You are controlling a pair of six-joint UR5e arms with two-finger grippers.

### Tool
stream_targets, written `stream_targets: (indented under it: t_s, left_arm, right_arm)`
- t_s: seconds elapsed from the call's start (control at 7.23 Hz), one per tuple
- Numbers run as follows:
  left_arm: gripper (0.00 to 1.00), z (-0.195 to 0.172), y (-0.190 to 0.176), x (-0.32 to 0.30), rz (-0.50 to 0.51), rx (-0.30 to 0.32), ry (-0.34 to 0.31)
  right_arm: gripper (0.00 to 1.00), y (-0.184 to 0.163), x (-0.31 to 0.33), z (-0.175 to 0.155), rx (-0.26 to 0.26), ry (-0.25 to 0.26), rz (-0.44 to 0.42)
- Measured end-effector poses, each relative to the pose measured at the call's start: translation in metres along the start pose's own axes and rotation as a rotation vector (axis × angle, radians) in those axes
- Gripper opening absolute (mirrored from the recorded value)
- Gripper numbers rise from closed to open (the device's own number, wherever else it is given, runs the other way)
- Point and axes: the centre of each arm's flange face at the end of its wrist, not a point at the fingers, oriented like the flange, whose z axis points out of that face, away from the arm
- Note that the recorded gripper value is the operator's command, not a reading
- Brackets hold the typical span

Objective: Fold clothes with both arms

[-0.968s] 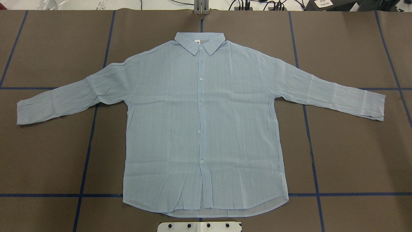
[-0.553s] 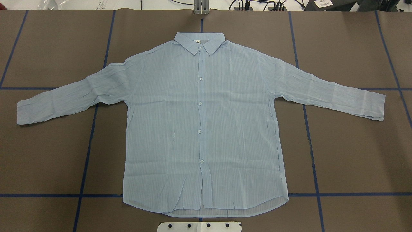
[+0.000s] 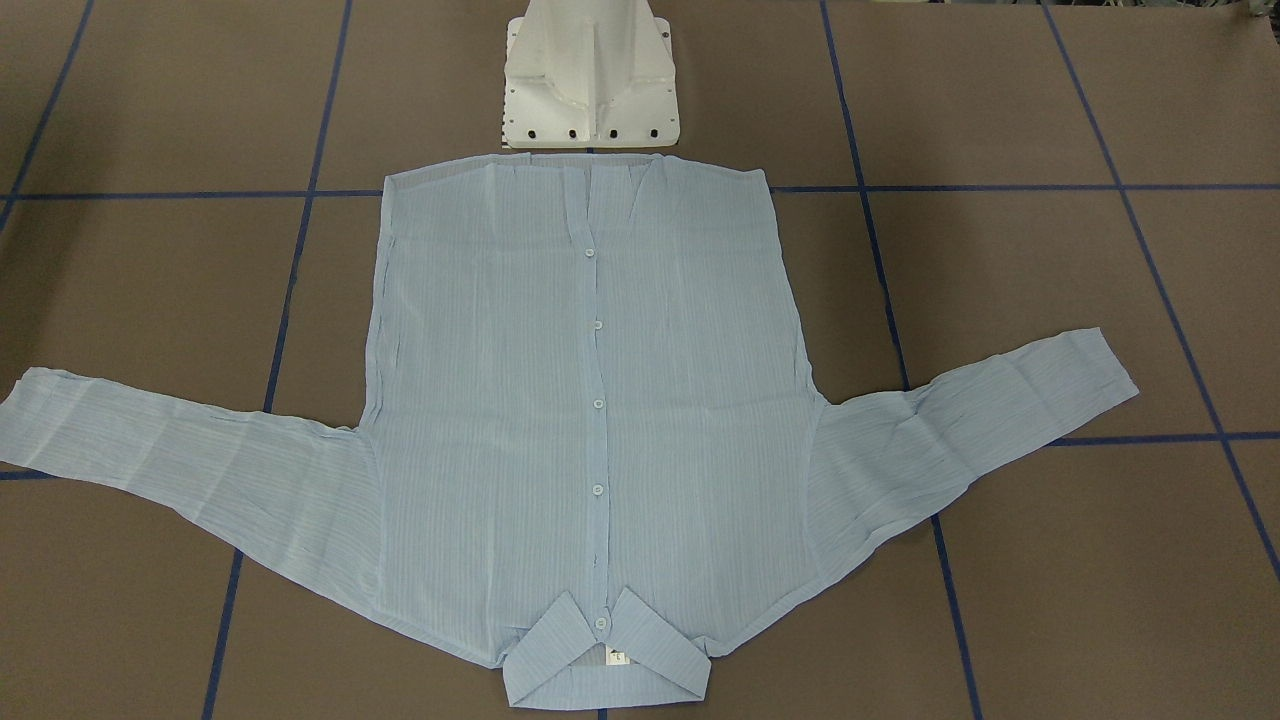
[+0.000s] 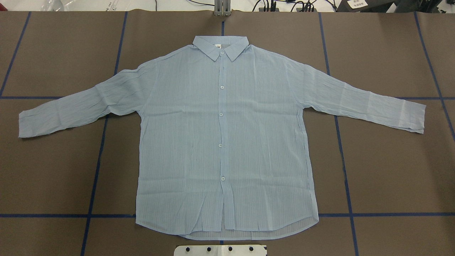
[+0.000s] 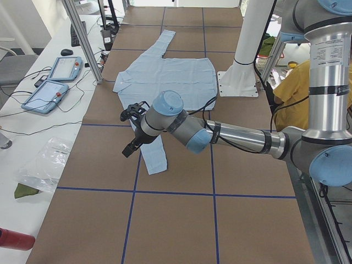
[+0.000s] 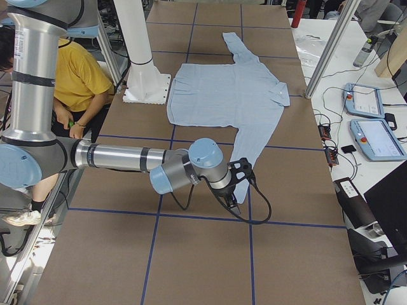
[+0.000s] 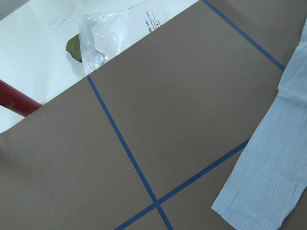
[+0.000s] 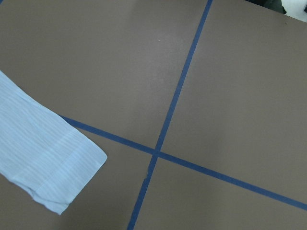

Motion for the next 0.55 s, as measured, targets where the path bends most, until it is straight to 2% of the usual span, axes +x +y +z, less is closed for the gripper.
stream_targets:
  t_s: [0.55]
  left_arm:
    - [1.00, 0.003, 0.003, -0.003, -0.001, 0.014, 0.000]
  right_arm:
    - [0.98, 0.011, -0.017, 0.085, 0.080, -0.046, 0.200]
